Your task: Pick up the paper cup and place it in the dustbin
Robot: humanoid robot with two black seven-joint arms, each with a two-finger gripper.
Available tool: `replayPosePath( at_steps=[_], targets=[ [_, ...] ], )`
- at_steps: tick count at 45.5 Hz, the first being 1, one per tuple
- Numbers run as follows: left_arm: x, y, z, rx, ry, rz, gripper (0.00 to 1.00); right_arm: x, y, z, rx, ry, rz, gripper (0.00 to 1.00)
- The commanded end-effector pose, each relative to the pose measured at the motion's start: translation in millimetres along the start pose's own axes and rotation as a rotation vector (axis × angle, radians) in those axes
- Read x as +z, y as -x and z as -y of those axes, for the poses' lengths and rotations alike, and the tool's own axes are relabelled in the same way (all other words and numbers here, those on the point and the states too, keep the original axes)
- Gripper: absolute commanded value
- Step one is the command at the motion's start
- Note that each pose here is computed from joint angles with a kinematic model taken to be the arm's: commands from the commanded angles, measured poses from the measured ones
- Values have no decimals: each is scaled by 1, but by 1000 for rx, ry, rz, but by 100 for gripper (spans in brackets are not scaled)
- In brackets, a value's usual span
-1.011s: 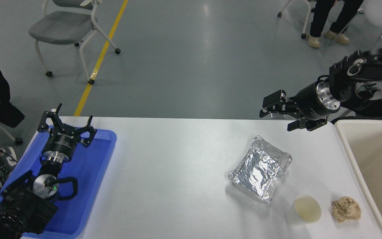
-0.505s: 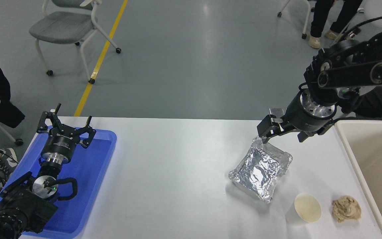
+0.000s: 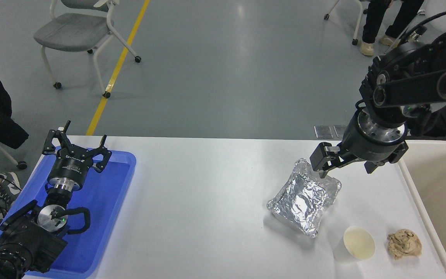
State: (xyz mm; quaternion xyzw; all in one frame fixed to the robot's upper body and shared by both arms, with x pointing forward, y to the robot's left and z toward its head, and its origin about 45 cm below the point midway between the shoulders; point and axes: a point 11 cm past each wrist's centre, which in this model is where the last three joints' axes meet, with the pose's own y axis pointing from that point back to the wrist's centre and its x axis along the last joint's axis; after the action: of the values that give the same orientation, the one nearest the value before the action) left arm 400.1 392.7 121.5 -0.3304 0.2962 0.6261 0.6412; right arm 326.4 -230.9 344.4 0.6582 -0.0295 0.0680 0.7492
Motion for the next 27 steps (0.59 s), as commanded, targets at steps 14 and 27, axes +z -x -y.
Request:
replayPosePath(
  at_steps=[14, 27],
  targets=[
    [0, 0, 0, 0, 1, 0, 100, 5, 17, -19, -38, 6, 31, 100],
    [0, 0, 0, 0, 0, 0, 100, 20, 18, -17, -36, 32, 49, 100]
  ],
)
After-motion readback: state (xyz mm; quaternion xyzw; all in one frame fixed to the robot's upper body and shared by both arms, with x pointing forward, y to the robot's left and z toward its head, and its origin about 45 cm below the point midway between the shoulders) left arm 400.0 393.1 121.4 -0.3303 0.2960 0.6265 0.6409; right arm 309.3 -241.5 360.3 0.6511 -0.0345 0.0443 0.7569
